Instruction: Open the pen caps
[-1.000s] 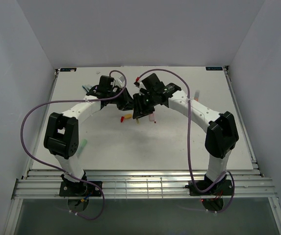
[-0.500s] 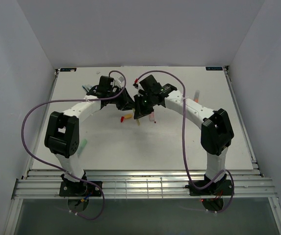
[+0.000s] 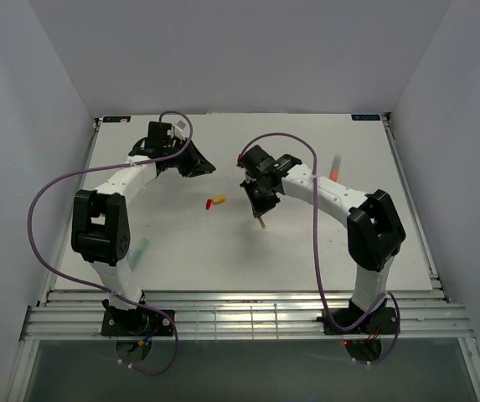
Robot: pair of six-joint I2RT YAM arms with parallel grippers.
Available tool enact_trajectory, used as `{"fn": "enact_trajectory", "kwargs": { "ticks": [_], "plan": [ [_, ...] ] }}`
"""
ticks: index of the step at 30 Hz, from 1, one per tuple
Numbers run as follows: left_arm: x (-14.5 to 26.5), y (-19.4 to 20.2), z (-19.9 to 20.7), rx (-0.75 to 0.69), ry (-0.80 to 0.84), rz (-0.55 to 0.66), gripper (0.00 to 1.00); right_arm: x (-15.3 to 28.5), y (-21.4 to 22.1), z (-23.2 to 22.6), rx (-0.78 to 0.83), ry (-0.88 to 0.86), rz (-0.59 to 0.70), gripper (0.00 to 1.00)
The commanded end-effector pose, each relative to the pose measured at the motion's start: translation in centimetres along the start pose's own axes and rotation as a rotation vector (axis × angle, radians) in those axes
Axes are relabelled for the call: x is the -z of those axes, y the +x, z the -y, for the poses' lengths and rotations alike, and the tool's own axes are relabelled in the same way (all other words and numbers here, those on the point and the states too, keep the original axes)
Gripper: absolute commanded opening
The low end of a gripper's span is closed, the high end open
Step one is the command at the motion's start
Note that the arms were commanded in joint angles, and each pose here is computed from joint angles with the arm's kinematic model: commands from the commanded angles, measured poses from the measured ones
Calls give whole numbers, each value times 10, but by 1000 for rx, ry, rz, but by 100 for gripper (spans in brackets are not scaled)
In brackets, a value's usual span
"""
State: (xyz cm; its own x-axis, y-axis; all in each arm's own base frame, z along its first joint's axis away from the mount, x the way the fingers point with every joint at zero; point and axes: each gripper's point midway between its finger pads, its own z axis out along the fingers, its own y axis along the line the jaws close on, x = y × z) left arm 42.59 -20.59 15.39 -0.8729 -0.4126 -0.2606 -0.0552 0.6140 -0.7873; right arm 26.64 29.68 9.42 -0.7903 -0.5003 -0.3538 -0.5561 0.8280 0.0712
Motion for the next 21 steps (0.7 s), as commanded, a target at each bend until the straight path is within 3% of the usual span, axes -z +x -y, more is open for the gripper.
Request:
{"fn": "enact_trajectory", "kwargs": {
  "ticks": [1, 9, 21],
  "plan": [
    [6, 7, -16, -110, -102, -18, 0, 26, -32, 33, -168, -98, 109, 8],
    [17, 36, -72, -157, -284, -64, 0, 13, -64, 97, -316, -101, 153, 8],
    [6, 51, -102, -156, -333, -117, 0, -45, -78, 124, -355, -100, 110, 8]
  ]
}}
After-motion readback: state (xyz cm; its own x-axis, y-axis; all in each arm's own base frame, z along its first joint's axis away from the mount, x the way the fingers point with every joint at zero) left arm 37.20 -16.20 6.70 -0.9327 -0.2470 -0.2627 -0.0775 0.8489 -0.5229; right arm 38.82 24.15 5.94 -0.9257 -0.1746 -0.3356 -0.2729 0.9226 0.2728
